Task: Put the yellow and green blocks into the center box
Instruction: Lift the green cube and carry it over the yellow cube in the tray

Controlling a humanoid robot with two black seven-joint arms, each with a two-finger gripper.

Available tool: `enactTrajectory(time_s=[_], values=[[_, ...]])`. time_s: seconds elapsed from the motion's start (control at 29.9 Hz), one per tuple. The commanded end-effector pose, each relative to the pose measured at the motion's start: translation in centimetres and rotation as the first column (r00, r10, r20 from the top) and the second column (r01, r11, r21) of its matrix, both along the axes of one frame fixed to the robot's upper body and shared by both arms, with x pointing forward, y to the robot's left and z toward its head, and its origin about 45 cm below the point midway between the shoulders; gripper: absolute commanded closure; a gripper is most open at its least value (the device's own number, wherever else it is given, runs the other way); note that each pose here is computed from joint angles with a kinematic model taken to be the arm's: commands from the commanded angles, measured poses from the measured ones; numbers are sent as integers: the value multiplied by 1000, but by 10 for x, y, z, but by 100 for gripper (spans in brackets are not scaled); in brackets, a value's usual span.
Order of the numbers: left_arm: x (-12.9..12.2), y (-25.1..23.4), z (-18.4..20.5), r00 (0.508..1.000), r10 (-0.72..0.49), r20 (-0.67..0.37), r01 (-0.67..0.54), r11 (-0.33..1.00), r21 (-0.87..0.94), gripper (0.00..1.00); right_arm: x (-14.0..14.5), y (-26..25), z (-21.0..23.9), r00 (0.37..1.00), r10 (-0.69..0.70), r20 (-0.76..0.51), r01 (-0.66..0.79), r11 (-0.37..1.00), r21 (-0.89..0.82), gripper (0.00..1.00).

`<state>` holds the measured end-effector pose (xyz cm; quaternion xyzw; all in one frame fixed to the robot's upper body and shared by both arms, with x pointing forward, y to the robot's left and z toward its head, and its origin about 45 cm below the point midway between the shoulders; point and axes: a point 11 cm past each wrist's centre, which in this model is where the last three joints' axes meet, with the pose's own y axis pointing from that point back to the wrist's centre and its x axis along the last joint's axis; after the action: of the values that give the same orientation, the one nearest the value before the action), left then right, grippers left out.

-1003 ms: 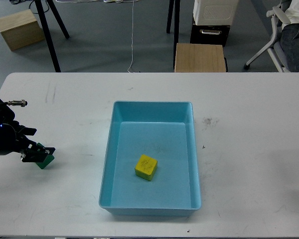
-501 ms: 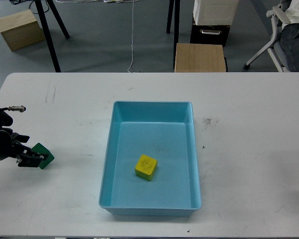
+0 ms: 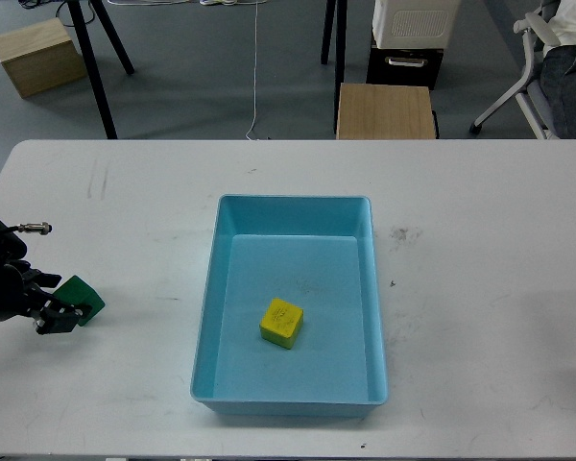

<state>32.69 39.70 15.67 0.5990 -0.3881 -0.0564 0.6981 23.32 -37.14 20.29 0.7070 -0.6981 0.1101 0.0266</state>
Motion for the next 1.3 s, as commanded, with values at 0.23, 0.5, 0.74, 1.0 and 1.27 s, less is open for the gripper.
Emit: enactTrajectory(time_s=[0.23, 0.5, 0.74, 1.0, 1.27], values=[[1, 5, -2, 1000, 15, -3, -15, 1000, 9, 58, 0, 0, 0, 1000, -2, 0, 2, 1000, 2, 1], [60, -15, 78, 966, -61, 252, 66, 998, -10, 69, -13, -4, -12, 998, -35, -42, 35, 999, -5, 1], [71, -82, 184, 888, -168, 428, 244, 961, -128, 69, -25, -12, -23, 994, -81, -79, 80, 997, -16, 1], [23, -224, 189, 794, -487, 364, 574, 798, -184, 69, -26, -15, -25, 993, -93, -75, 91, 996, -20, 1], [-7, -297, 137, 653, -703, 282, 749, 655, -100, 68, -28, -19, -32, 990, -109, -94, 107, 994, -28, 1]])
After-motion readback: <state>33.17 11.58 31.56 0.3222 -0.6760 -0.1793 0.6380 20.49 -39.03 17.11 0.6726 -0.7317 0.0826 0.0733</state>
